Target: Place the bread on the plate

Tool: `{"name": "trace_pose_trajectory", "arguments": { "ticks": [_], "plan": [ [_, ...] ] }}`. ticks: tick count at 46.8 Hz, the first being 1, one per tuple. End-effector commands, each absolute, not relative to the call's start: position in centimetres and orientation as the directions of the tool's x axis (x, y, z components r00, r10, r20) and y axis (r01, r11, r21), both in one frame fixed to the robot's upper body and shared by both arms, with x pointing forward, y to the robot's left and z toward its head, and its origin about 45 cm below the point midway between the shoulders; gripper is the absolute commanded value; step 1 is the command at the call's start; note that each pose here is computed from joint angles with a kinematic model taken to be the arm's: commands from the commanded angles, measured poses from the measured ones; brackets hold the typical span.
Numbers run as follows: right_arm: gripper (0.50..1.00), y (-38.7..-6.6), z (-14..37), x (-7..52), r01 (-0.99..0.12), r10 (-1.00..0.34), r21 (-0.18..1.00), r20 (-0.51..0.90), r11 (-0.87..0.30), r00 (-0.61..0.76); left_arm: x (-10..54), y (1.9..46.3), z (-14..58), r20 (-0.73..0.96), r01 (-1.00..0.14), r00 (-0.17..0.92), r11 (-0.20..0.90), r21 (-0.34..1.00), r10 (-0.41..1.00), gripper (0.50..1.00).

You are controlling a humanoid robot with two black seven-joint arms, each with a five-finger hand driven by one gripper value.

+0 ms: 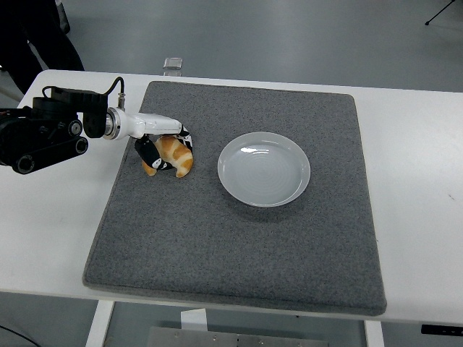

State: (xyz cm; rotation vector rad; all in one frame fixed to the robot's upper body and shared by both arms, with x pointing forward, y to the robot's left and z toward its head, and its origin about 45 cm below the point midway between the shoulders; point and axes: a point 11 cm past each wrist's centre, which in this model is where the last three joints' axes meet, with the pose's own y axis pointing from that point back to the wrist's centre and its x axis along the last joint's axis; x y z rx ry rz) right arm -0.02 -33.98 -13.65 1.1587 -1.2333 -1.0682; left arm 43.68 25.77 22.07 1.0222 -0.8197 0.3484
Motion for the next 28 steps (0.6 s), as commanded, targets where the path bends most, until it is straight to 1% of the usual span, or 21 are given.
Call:
{"name": "trace_pose_trajectory", "arguments": {
  "ticks": [1, 10, 16, 21, 28],
  "plan": [
    [0.952, -34.0, -13.6, -0.1, -0.020, -0.991, 0.992, 0.122, 0.121, 0.057, 43.5, 25.8, 21.7, 0.739, -0.602, 0.661, 0.496, 0.626, -0.130, 0.500],
    [0.952, -34.0, -13.6, 0.0, -0.021, -0.991, 0.992, 0.122, 0.121, 0.058, 44.4, 25.3, 23.5, 0.762, -0.621, 0.637, 0.508, 0.597, -0.117, 0.500],
    [0.952, -34.0, -13.6, 0.0, -0.021, -0.991, 0.992, 0.122, 0.121, 0.058, 45.8, 23.6, 28.9, 0.804, -0.637, 0.582, 0.544, 0.546, -0.125, 0.500],
    [0.952, -34.0, -13.6, 0.0, -0.021, -0.991, 0.992, 0.122, 0.121, 0.058, 46.6, 23.3, 34.0, 0.820, -0.650, 0.564, 0.559, 0.515, -0.099, 0.500],
    [0.952, -34.0, -13.6, 0.0, -0.021, -0.991, 0.992, 0.122, 0.121, 0.058, 47.4, 22.4, 40.8, 0.860, -0.676, 0.502, 0.581, 0.453, -0.087, 0.500]
  ]
}}
